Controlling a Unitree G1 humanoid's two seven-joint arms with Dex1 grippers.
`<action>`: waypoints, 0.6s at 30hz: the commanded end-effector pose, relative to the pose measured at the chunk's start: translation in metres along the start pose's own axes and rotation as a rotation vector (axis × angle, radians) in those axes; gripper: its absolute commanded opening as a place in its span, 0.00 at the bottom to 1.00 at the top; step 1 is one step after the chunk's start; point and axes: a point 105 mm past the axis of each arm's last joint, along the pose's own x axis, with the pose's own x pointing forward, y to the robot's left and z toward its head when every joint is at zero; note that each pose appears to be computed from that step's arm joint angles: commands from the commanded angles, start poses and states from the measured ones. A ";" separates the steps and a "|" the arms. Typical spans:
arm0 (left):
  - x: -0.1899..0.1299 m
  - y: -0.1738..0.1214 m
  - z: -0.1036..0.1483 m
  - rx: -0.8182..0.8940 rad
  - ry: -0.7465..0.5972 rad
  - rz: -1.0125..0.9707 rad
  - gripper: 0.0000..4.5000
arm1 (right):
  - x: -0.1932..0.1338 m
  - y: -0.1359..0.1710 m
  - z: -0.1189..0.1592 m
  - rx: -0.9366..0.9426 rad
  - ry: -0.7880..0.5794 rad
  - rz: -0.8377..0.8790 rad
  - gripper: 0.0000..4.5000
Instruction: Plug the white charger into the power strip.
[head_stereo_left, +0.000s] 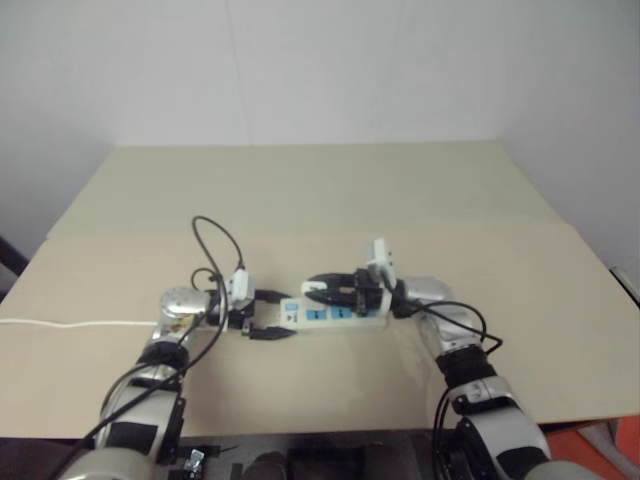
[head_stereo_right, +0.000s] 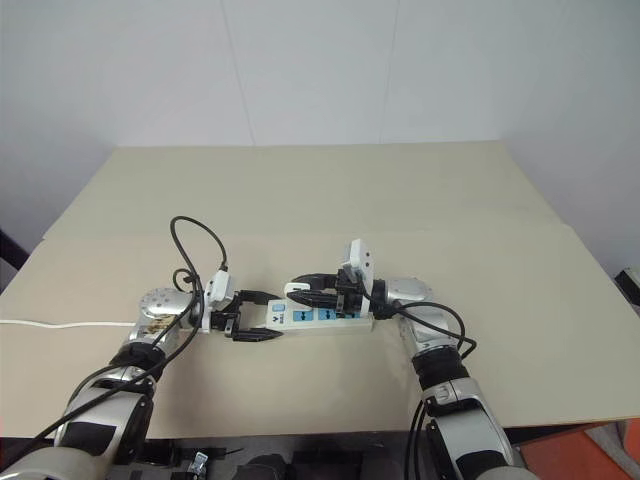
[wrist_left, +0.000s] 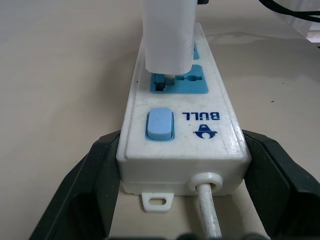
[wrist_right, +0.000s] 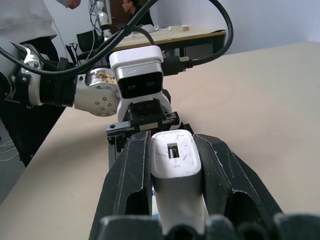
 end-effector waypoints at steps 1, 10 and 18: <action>0.000 -0.008 -0.015 -0.033 0.078 -0.036 0.72 | 0.002 -0.002 0.007 -0.049 -0.002 0.018 0.25; -0.003 -0.008 -0.015 -0.030 0.077 -0.024 0.72 | -0.001 0.001 -0.007 -0.043 0.031 0.045 0.25; -0.002 -0.009 -0.015 -0.027 0.078 -0.033 0.72 | 0.002 -0.002 -0.010 -0.050 0.045 0.078 0.25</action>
